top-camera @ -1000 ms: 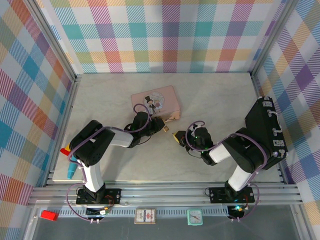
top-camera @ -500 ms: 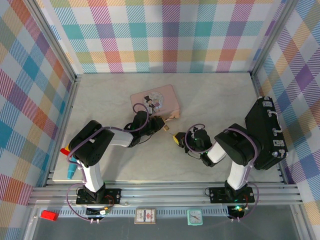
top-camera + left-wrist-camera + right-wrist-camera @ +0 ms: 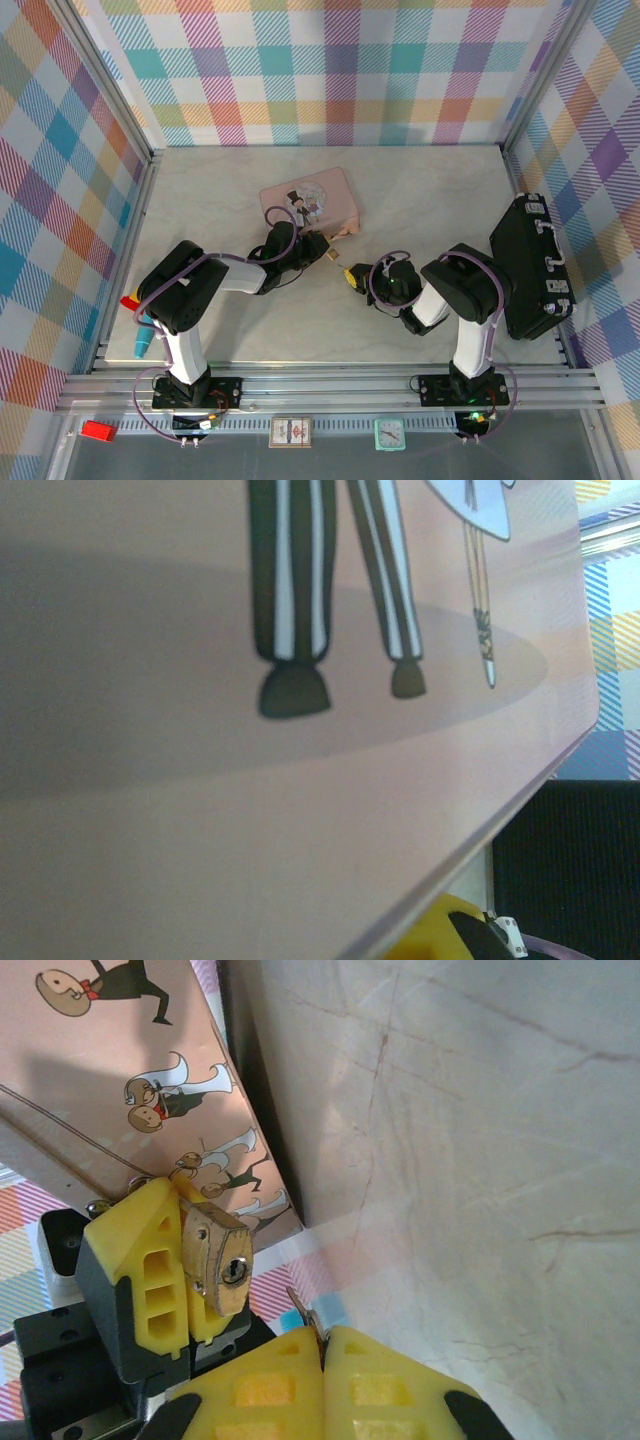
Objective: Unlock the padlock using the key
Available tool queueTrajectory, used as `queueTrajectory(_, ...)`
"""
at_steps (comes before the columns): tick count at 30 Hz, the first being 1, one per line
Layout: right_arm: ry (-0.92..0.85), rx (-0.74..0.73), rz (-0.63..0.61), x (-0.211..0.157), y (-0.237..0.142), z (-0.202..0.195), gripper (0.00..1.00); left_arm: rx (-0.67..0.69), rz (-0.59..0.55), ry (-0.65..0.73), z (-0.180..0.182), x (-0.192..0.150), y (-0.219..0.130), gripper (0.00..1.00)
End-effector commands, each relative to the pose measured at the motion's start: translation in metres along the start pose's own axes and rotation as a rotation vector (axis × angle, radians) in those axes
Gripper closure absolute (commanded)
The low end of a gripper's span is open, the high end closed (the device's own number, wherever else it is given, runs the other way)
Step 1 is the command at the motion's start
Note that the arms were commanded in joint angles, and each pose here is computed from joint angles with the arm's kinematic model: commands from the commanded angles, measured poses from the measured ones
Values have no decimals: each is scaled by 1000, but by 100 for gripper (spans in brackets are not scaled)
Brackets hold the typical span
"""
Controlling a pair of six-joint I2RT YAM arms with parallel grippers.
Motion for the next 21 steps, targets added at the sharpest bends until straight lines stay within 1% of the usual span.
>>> queueTrajectory(1, 17, 53, 38, -5, 1, 11, 100, -29, 75, -160, -1, -14, -1, 100)
queueTrajectory(9, 40, 65, 46, -6, 4, 16, 100, -50, 66, -162, -5, -12, -3, 100)
queueTrajectory(21, 29, 80, 63, -9, 4, 22, 100, -71, 53, -163, -8, -11, -5, 100)
Point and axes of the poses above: each hand's point on the last joint's axis, 136 mm out from that joint toward the fingers, its own y axis out along the fingers, its own z axis along the line the jaws close on, x = y × z, the point moved 6 cm from there along -y, back along the fingers, and after that the axes turned 14 degrees about y, right-handed, at the moved point
